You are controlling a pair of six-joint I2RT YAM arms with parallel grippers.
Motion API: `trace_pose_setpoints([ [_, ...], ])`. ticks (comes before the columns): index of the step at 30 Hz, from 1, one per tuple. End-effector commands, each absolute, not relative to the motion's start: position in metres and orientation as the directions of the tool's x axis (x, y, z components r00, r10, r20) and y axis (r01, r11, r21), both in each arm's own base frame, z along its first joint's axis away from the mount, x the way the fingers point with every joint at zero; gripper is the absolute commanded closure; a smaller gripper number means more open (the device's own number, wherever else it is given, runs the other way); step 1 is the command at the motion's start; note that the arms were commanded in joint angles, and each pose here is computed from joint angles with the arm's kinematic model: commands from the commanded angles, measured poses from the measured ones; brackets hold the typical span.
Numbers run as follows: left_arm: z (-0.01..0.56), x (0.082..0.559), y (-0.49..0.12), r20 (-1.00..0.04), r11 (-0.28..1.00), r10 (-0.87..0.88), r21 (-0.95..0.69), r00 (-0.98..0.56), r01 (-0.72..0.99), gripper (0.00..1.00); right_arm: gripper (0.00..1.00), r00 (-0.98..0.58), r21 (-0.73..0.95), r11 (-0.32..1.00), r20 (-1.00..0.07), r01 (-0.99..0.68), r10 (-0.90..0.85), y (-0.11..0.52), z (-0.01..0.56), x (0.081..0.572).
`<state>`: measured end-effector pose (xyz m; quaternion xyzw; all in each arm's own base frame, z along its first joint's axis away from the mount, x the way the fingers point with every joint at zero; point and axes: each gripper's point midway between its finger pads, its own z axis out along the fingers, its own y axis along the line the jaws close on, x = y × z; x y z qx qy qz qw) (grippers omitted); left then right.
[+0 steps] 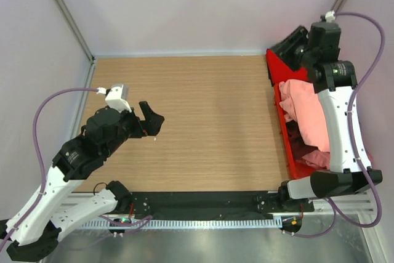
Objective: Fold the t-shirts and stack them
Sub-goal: Grab the tshirt from the pile
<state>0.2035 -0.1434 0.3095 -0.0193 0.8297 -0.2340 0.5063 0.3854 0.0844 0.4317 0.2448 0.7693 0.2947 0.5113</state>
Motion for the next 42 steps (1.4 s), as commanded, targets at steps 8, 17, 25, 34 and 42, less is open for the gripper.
trace_pose_setpoints([
  [8,0.292,0.203,-0.153,-0.822,0.881,-0.246,-0.411,-0.514,0.235,0.0,0.35,-0.504,0.097,0.734,-0.667,0.672,0.549,-0.088,0.235,0.354],
  [17,0.284,0.212,-0.161,-0.829,0.892,-0.199,-0.374,-0.523,0.253,0.0,0.32,-0.686,-0.04,0.797,-0.537,0.603,0.492,-0.089,0.146,0.361],
  [25,0.283,0.212,-0.162,-0.84,0.888,-0.197,-0.372,-0.506,0.272,0.0,0.99,-0.669,-0.074,0.788,-0.58,0.611,0.464,-0.093,0.175,0.371],
  [34,0.257,0.221,-0.17,-0.81,0.897,-0.197,-0.377,-0.553,0.233,0.0,0.99,-0.411,0.59,0.807,-0.735,0.004,0.539,0.074,0.434,0.362],
  [42,0.291,0.219,-0.128,-0.854,0.934,-0.233,-0.33,-0.465,0.138,0.0,0.99,-0.493,0.793,0.368,-0.596,-0.485,0.634,0.186,0.556,0.31],
])
